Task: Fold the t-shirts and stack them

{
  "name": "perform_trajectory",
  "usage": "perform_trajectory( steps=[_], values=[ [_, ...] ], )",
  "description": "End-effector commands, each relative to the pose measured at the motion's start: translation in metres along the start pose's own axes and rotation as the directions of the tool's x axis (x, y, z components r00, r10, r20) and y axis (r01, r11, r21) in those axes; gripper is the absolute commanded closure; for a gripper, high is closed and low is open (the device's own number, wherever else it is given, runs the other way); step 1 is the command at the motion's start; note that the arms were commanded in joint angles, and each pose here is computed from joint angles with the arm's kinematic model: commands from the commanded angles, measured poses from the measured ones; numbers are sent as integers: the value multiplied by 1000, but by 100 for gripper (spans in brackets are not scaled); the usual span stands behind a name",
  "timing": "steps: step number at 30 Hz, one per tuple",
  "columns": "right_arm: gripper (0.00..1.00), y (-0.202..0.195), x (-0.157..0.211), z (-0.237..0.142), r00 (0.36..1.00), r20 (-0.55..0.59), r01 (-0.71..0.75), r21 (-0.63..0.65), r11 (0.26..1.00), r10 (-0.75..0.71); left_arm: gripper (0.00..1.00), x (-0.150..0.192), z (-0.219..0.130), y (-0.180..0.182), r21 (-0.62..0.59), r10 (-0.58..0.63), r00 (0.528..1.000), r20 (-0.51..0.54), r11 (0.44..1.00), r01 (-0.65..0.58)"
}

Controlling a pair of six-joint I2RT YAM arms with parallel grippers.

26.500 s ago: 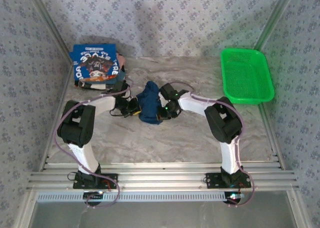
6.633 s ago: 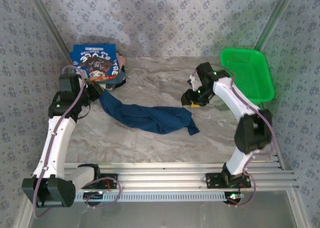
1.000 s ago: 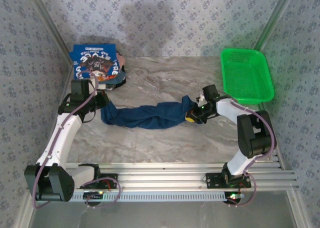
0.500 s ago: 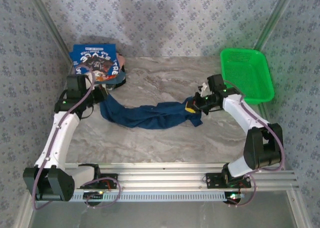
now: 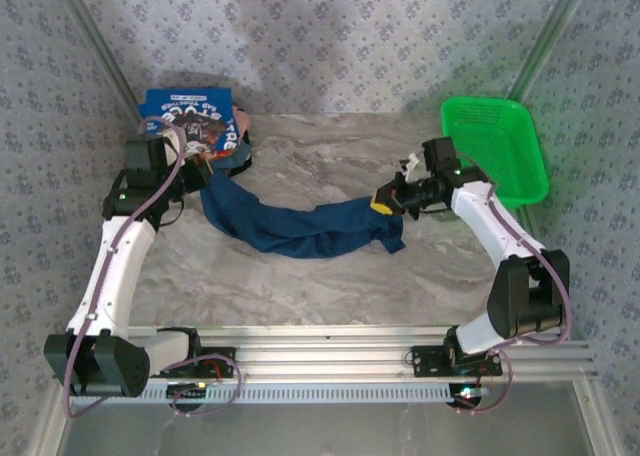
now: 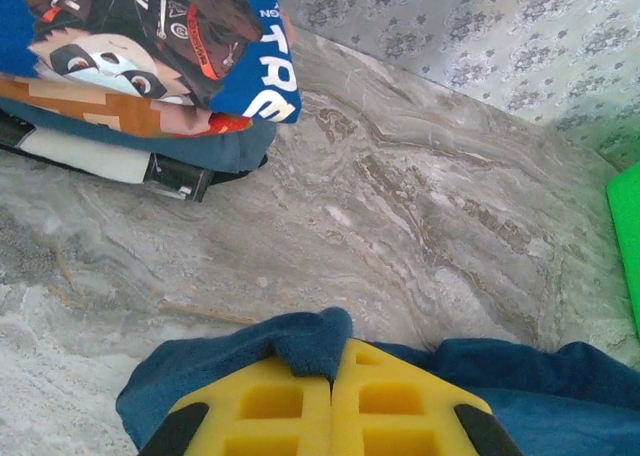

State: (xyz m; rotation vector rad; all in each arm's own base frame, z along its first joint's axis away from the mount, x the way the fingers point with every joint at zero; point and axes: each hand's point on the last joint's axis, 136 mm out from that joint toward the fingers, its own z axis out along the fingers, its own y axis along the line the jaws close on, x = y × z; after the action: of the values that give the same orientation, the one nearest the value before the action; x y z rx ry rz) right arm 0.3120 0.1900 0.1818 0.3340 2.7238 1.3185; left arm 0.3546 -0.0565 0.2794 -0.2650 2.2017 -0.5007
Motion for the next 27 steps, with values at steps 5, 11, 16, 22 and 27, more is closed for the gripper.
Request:
perform_trajectory(
  steps=[5, 11, 16, 22, 27],
  values=[
    [100, -43, 68, 33, 967, -242, -67, 69, 995, 82, 100, 23, 1, 16, -33, 3, 999, -41, 999, -4],
    [100, -94, 101, 45, 926, -330, -128, 180, 975, 182, 100, 37, 5, 24, -46, -12, 998, -67, 999, 9],
    [100, -116, 93, 56, 914, -356, -106, 251, 962, 194, 100, 44, 9, 27, -48, -20, 996, -82, 999, 16],
    [99, -112, 61, 71, 936, -311, -90, 240, 967, 165, 100, 48, 10, 27, -49, -17, 996, -92, 999, 12],
    [85, -117, 44, 79, 946, -277, -96, 259, 961, 169, 100, 53, 14, 25, -42, -9, 994, -105, 999, 5]
  ],
)
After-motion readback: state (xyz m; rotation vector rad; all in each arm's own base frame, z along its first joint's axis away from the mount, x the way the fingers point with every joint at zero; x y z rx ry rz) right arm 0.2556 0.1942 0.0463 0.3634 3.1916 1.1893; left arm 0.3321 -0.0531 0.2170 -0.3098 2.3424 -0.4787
